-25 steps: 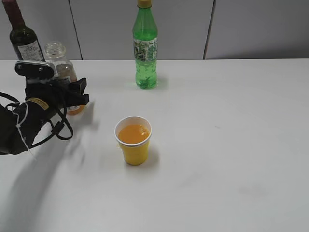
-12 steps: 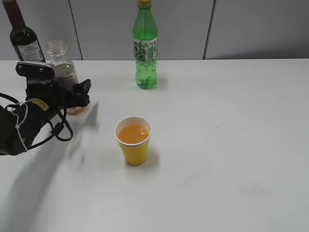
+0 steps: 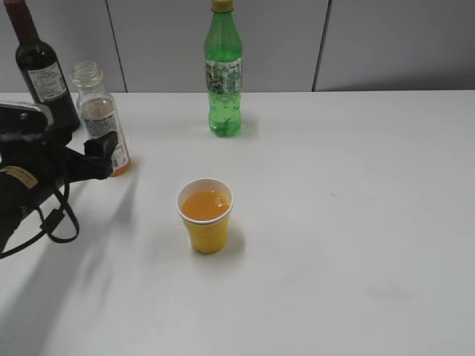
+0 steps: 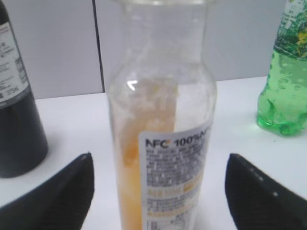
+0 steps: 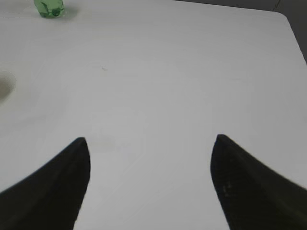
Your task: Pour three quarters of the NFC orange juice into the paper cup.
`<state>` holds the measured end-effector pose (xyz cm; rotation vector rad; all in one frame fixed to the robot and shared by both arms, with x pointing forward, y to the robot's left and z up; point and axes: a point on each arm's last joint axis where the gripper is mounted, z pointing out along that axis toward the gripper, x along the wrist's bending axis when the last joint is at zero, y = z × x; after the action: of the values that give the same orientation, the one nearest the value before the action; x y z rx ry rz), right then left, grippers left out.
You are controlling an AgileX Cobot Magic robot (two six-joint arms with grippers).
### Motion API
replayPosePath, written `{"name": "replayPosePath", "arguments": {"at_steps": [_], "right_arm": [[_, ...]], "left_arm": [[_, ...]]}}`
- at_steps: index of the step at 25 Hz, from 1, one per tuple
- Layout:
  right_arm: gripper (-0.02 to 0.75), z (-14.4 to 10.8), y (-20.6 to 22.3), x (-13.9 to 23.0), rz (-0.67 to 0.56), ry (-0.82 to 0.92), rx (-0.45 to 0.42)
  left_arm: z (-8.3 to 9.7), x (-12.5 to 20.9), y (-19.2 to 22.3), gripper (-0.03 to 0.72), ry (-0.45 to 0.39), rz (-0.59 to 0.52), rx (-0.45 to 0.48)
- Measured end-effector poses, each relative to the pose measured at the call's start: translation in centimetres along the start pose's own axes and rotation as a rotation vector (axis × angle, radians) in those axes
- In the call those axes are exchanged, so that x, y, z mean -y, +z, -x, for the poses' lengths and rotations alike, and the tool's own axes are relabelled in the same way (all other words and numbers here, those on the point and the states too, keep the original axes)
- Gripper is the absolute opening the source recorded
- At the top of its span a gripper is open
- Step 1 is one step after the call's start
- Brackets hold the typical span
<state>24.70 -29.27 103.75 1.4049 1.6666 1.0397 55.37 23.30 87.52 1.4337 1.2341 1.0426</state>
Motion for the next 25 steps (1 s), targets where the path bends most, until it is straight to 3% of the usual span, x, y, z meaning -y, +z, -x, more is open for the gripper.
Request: {"name": "replayPosePath", "arguments": {"at_steps": [8,15,25], "right_arm": [[0.592,0.0,0.0,0.0,0.000,0.000,0.000],[0.592,0.0,0.0,0.0,0.000,0.000,0.000],[0.591,0.0,0.0,0.0,0.001,0.000,0.000]], "left_arm": [[-1.1,-2.3,-4.7,0.641,0.029,-0.025,-0.062],[-1.9,-6.7,-7.0,0.630,0.090,-0.039,-0.092],[-4.2,-12.3,-8.2,0.618,0.113,-0.194,-0.063]]}}
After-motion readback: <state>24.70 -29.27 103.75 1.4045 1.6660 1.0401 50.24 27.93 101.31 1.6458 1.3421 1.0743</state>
